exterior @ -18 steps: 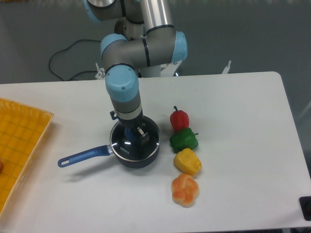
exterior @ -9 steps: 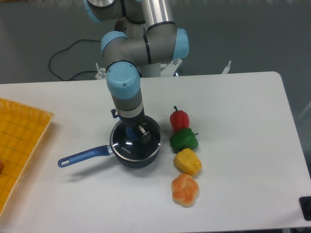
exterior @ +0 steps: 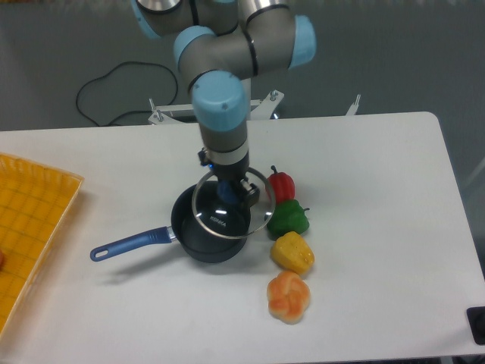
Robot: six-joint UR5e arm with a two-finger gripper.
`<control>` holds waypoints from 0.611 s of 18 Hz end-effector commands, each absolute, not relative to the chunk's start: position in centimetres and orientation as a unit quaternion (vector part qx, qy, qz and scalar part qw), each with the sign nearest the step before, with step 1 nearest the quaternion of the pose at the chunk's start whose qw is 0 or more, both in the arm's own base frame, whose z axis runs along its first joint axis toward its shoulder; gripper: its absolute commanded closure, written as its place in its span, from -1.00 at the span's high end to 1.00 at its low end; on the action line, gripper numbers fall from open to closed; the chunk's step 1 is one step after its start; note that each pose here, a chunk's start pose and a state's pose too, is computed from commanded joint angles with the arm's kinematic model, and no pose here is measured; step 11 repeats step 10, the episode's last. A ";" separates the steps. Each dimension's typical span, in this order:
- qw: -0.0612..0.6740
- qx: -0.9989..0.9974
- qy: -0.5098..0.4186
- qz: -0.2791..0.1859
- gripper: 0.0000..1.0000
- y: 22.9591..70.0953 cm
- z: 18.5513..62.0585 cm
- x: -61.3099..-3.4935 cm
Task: Open the lid
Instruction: 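Lift the glass lid up off the saucepan by its knob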
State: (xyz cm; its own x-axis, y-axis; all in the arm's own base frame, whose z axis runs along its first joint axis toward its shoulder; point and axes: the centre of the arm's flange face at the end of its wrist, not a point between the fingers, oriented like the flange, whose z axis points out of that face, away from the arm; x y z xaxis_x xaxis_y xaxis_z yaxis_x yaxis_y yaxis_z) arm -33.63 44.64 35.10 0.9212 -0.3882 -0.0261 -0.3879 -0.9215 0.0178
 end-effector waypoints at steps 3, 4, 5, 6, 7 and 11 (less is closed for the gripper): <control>0.005 0.982 -0.189 -0.018 0.19 43.3 35.4 -35.8; 0.005 0.983 -0.184 -0.017 0.19 42.8 35.4 -36.5; 0.006 0.983 -0.183 -0.017 0.19 42.2 35.3 -37.2; 0.006 0.983 -0.184 -0.017 0.19 41.7 35.3 -38.0; 0.006 0.983 -0.183 -0.017 0.19 41.2 35.4 -38.6; 0.009 0.984 -0.179 -0.014 0.19 39.7 34.9 -40.7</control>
